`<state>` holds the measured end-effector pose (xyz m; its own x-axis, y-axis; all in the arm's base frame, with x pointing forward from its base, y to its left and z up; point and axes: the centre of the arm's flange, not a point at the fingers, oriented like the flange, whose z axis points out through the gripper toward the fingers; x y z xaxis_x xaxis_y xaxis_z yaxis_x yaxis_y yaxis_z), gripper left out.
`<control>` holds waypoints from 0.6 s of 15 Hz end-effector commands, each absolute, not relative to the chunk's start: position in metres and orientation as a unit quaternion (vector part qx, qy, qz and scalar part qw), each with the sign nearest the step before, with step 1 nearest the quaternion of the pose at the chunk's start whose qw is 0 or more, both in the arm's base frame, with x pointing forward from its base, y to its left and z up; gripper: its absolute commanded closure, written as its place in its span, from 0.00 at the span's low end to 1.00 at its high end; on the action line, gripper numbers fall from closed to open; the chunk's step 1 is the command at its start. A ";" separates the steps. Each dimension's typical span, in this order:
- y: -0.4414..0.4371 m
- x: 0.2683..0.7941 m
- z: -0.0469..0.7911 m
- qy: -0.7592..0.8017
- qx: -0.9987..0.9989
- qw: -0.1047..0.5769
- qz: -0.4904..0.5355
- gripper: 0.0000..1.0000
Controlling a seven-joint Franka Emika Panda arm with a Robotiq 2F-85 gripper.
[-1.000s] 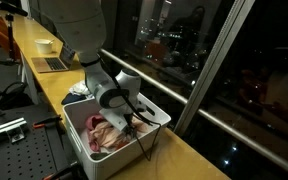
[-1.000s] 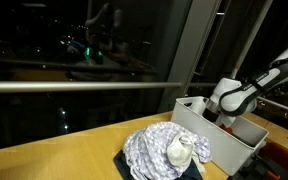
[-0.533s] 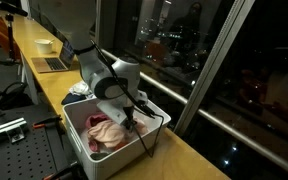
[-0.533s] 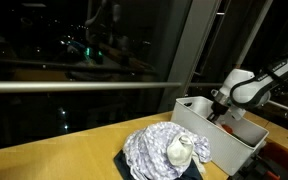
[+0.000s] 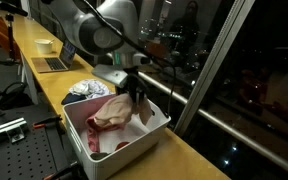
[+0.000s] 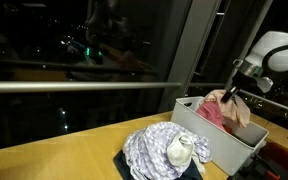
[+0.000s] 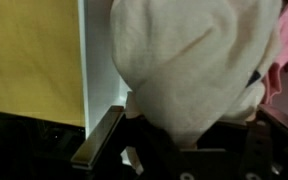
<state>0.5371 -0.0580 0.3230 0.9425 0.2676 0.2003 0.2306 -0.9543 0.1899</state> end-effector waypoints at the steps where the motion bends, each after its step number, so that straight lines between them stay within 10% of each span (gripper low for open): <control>1: 0.005 0.529 0.399 0.164 0.972 0.114 0.126 1.00; 9: 0.194 0.514 0.523 0.268 0.945 0.118 0.145 1.00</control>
